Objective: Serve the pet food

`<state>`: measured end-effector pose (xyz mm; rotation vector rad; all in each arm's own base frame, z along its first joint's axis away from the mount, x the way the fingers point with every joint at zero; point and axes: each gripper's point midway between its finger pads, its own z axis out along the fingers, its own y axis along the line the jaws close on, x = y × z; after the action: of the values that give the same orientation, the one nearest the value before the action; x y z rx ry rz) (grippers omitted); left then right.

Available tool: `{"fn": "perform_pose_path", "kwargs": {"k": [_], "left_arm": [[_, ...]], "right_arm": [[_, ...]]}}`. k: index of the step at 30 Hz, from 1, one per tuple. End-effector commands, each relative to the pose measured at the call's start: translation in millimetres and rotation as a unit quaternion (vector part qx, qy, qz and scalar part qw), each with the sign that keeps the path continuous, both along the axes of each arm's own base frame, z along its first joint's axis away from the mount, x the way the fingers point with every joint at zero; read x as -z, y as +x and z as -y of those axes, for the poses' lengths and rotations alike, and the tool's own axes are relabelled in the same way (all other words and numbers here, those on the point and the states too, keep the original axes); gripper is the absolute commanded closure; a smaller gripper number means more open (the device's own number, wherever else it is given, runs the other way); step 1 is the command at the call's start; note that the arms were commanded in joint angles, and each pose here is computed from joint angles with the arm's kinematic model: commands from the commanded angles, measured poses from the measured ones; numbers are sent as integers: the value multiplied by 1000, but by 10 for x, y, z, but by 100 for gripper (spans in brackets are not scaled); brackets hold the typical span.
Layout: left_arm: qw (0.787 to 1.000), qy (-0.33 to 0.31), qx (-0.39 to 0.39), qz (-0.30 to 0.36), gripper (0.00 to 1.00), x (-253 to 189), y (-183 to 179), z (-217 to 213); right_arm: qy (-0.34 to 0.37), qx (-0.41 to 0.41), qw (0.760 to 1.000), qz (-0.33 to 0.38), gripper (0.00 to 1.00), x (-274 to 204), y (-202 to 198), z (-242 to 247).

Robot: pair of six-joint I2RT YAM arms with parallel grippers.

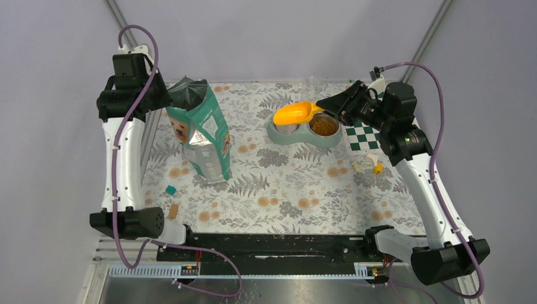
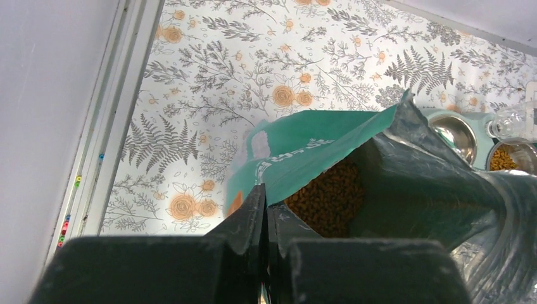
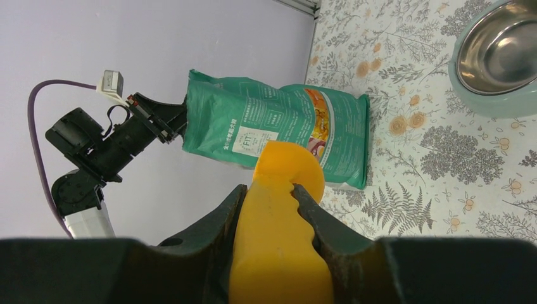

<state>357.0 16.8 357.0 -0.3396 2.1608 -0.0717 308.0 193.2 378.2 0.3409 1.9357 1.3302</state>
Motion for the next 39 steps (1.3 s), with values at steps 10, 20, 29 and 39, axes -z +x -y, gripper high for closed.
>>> {"fn": "perform_pose_path", "kwargs": {"k": [10,20,29,39], "left_arm": [[964,14,31,265,100,-1509,326,30],[941,-22,215,260,100,-1303,286,928],[948,-39,214,232,100,-1067,103,1395],[948,-33,237,209,100,-839,-52,1737]], "right_arm": [[0,25,998,55,100,-294,-109,109],[-8,28,998,49,100,-287,-134,127],[34,-16,997,63,100,-432,-194,-8],[104,-44,991,66,100,-528,-294,-86]]}}
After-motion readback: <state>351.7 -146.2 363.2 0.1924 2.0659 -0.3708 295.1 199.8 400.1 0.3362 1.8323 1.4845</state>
